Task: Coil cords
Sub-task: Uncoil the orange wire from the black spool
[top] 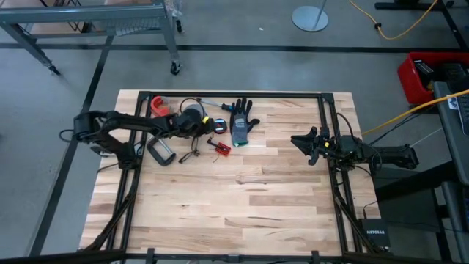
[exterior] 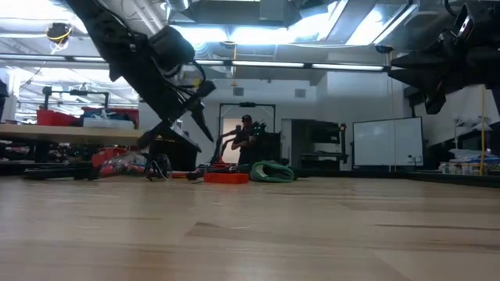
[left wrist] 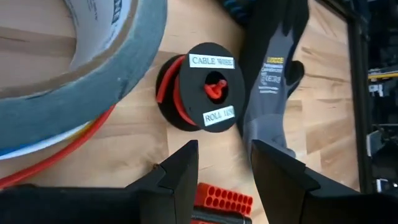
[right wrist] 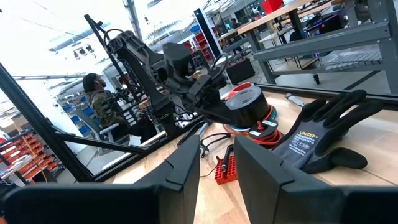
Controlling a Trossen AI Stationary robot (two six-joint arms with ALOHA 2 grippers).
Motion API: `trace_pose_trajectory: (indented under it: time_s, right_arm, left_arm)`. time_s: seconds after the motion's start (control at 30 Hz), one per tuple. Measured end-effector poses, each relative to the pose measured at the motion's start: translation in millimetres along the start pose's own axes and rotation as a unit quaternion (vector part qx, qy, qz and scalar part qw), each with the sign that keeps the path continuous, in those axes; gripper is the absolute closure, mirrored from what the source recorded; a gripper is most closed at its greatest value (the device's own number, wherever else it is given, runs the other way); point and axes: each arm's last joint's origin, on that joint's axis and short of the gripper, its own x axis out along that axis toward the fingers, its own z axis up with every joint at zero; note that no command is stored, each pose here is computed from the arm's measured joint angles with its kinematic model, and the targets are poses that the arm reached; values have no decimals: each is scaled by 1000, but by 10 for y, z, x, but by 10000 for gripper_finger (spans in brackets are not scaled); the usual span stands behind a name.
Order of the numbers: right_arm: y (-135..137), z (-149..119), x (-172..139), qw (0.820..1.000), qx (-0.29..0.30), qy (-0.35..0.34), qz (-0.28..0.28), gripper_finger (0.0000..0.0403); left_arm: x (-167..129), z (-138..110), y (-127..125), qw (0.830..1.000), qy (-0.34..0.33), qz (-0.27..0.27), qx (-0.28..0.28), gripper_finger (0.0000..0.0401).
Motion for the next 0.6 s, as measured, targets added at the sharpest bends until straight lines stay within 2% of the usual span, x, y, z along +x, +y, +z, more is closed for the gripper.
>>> trace_pose_trajectory:
  time_s: [0.33,0.6]
  right_arm:
    - [2,-2,0,1000,0,2,4,299]
    - [4,-3,0,1000,0,4,7,299]
  left_arm:
    - [182,141,13,999,3,30,-23,263]
    - [210,208,54,999,5,41,-32,263]
